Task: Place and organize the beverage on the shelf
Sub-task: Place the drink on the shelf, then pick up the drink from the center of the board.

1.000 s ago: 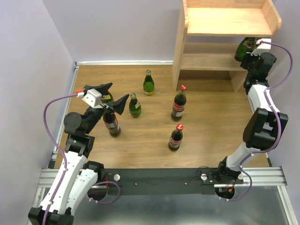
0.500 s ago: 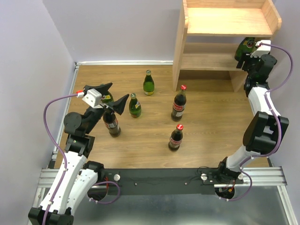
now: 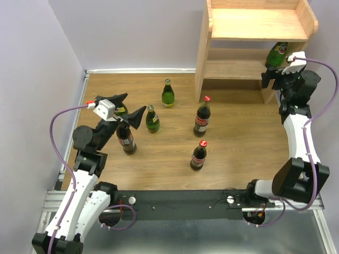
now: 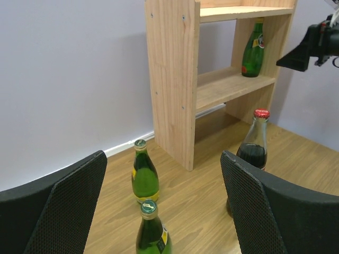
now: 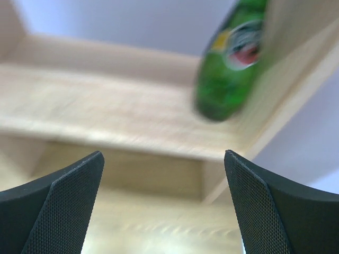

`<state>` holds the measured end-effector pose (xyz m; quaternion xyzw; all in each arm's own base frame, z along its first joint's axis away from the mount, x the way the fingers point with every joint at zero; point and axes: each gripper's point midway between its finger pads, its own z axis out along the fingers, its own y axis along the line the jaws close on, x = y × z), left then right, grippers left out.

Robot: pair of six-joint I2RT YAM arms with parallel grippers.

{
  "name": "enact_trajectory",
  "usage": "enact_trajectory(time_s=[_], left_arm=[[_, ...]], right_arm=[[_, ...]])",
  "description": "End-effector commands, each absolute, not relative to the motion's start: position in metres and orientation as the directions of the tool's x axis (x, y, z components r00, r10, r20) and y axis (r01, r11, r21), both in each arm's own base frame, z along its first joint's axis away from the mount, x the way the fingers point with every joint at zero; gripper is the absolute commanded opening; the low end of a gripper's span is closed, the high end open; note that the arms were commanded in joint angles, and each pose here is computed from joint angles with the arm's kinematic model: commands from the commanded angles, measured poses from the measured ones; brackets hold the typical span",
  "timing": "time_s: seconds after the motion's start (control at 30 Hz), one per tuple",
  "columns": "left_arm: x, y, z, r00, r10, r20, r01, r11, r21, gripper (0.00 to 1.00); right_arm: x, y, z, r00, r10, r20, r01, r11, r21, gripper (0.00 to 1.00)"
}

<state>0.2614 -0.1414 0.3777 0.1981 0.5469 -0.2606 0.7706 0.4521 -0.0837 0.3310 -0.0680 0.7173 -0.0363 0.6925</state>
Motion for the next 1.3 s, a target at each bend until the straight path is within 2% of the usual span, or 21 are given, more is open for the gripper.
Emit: enact_trajectory(time_s=[0.0,0.03,0.1,0.17,0.37,0.4,0.47,0.5,0.67,0.7,0.73,0.93,1.27], left_arm=[[0.276,-0.148,0.371,0.159,-0.217,-0.963,0.631,0.773,-0.07,0.92],[0.277,-0.15,0.381,0.157,-0.221,-0.962,0.639,0.766,-0.072,0.88],[0.288,-0.157,0.373,0.078,-0.21,-0.975,0.651,0.751,-0.11,0.84],[0.292,-0.162,0.39,0.071,-0.215,-0.974,0.659,0.743,-0.116,0.8],[0.334,-0.184,0.384,-0.042,-0.131,-0.991,0.613,0.78,-0.129,0.74],[0.35,-0.189,0.359,-0.12,-0.088,-0.989,0.583,0.8,-0.141,0.73],[0.362,-0.202,0.366,-0.122,-0.046,-0.991,0.575,0.811,-0.108,0.69],[0.378,-0.203,0.344,-0.185,-0.007,-0.983,0.529,0.842,-0.106,0.68],[0.416,-0.218,0.34,-0.218,0.061,-0.974,0.458,0.888,-0.047,0.63],[0.426,-0.222,0.32,-0.264,0.099,-0.959,0.429,0.903,-0.025,0.62],[0.432,-0.226,0.332,-0.244,0.108,-0.964,0.427,0.904,-0.007,0.61],[0.467,-0.242,0.309,-0.291,0.195,-0.937,0.402,0.913,0.065,0.6],[0.489,-0.264,0.269,-0.349,0.281,-0.894,0.449,0.887,0.104,0.56]], right_arm=[[0.406,-0.021,0.285,-0.2,-0.044,-0.979,-0.337,0.941,0.026,1.0],[0.396,-0.013,0.291,-0.194,-0.037,-0.98,-0.368,0.929,0.038,1.0],[0.377,0.009,0.281,-0.221,-0.019,-0.975,-0.463,0.882,0.088,1.0],[0.362,0.021,0.279,-0.219,-0.018,-0.976,-0.513,0.852,0.1,1.0],[0.347,0.027,0.257,-0.237,-0.037,-0.971,-0.537,0.838,0.099,1.0],[0.346,0.029,0.253,-0.246,-0.032,-0.969,-0.542,0.833,0.11,1.0],[0.345,0.032,0.253,-0.249,-0.027,-0.968,-0.555,0.823,0.12,1.0],[0.344,0.032,0.254,-0.247,-0.027,-0.969,-0.559,0.821,0.12,1.0],[0.341,0.036,0.248,-0.262,-0.018,-0.965,-0.573,0.808,0.14,1.0],[0.341,0.036,0.248,-0.263,-0.017,-0.965,-0.571,0.809,0.141,1.0],[0.341,0.035,0.248,-0.262,-0.019,-0.965,-0.569,0.81,0.139,1.0],[0.341,0.034,0.249,-0.258,-0.026,-0.966,-0.561,0.818,0.128,1.0],[0.34,0.034,0.249,-0.259,-0.026,-0.965,-0.566,0.814,0.13,1.0]])
